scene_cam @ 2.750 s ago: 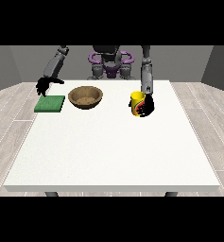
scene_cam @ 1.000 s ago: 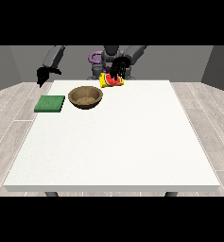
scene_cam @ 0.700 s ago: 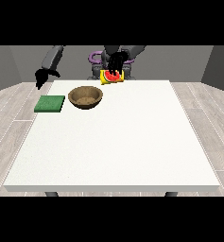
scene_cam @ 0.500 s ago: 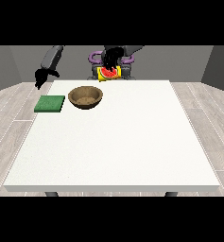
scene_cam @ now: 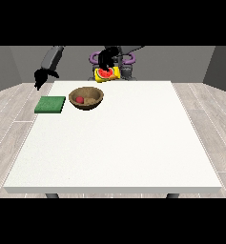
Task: Pick the cup and pour the ball into the bowl, then pick the bowl and place it on the pad
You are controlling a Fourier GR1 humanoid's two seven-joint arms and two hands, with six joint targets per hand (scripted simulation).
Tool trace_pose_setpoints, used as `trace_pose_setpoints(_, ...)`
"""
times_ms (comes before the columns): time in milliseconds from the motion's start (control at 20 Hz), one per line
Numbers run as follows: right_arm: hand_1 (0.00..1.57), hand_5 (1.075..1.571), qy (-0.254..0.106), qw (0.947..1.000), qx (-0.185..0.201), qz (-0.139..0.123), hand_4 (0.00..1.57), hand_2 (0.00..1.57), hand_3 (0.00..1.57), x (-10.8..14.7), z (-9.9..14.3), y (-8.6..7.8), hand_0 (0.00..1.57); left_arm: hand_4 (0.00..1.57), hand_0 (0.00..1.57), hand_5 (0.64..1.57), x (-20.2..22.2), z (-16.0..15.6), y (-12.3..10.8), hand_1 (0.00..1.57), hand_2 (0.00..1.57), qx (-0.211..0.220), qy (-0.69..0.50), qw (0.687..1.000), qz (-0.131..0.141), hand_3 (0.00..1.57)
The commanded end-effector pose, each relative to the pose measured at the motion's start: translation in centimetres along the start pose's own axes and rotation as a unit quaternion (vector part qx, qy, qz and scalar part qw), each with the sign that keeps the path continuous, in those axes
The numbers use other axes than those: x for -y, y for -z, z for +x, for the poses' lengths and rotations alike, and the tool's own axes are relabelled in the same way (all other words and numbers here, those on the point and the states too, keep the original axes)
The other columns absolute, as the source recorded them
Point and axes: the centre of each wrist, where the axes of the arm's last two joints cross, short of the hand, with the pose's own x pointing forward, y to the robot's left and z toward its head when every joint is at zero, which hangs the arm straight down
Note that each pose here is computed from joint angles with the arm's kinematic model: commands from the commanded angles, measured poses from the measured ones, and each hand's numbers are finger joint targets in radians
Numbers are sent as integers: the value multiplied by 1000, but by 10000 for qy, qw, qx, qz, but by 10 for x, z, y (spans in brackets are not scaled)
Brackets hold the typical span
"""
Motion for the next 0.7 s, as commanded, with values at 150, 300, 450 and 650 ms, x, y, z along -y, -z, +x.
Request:
trace_pose_setpoints(150, 0, 1524, 188, 9994, 293, -66, 417, 99, 306, 27, 11, -8, 0, 1148, 1401, 1535, -16, 8, -1, 1401, 1571, 682, 742, 9949, -1, 1571)
trace_pose_setpoints(300, 0, 1529, 125, 9998, 122, 33, 435, 304, 414, 8, 4, -2, 0, 1090, 1453, 1547, -23, -15, 6, 1453, 1571, 366, 641, 9972, -65, 1571)
trace_pose_setpoints(450, 0, 1555, 228, 9997, -8, 88, 737, 277, 198, 3, 4, 4, 0, 1046, 1053, 1560, -36, -22, 10, 1053, 1571, 267, 380, 9989, 75, 1571)
trace_pose_setpoints(650, 0, 1555, 187, 9985, -453, -243, 737, 277, 198, 38, 0, -38, 0, 880, 0, 1550, -29, -102, -5, 0, 1571, -653, -826, 9933, 479, 1571)
